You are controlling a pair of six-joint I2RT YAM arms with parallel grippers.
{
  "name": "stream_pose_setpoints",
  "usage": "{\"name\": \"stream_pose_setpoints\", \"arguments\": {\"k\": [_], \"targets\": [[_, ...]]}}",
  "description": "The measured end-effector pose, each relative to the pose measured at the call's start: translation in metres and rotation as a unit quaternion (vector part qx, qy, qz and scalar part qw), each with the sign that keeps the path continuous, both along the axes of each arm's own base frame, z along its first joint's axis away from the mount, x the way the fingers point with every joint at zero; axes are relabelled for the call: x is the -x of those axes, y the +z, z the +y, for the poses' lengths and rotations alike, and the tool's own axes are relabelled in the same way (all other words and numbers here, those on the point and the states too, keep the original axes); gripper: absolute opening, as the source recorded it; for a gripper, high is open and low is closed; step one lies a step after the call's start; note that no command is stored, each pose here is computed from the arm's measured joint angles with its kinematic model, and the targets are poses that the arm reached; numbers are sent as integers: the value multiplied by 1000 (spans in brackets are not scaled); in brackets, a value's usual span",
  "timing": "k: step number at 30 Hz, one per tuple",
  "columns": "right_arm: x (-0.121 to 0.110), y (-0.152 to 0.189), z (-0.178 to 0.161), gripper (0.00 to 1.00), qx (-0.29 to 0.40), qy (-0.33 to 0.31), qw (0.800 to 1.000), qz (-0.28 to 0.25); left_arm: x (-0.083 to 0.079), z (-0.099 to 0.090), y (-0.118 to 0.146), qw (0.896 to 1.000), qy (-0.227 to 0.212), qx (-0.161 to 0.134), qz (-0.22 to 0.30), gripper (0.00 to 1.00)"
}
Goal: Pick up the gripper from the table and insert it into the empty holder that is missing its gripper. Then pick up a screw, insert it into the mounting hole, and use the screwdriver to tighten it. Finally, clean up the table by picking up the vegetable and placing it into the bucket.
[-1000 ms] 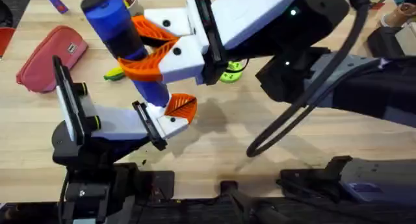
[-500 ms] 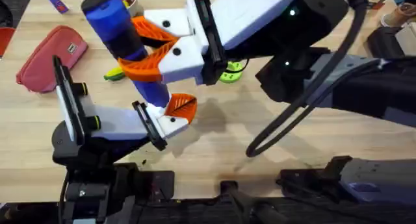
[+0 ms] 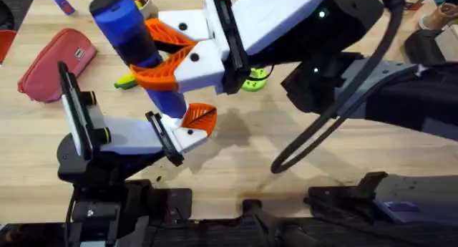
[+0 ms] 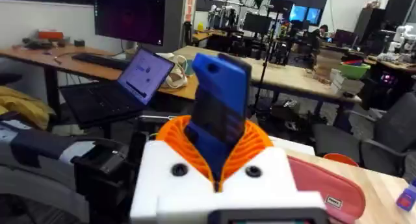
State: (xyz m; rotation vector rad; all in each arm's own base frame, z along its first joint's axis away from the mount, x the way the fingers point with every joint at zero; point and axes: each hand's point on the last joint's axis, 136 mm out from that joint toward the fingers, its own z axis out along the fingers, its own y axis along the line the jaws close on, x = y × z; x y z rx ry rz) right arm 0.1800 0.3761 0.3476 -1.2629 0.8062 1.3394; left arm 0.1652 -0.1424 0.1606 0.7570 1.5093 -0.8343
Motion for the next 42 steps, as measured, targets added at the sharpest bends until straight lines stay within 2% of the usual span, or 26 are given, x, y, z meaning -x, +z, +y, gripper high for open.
{"name": "stream_pose_setpoints", "arguments": {"k": [8,16,23,27,30,32,35,39,42], "targets": [[1,9,2,23,1,10,1000,-5,0,0,2,1000,0,-2,-7,18],[-2,60,-4,23,-49,-2,997,-55,0,0,1,1000,0,-2,-3,18],[-3,60,-4,23,-47,-3,997,-53,0,0,1,1000,0,-2,-3,18],[-10,50,-1,23,-23,-10,999,-25,0,0,1,1000,0,-2,-3,18],[-35,21,5,23,41,-53,997,33,0,0,1,1000,0,-2,-3,18],[-56,-5,3,23,92,-105,988,62,0,0,1,1000,0,-2,-3,18],[-83,-35,-12,23,156,-184,968,66,0,0,1,1000,0,-2,-3,18],[-106,-48,-54,23,229,-280,932,17,0,0,1,1000,0,-2,-3,18],[-117,-50,-92,23,286,-345,893,-41,0,0,1,1000,0,-2,-3,18]]}}
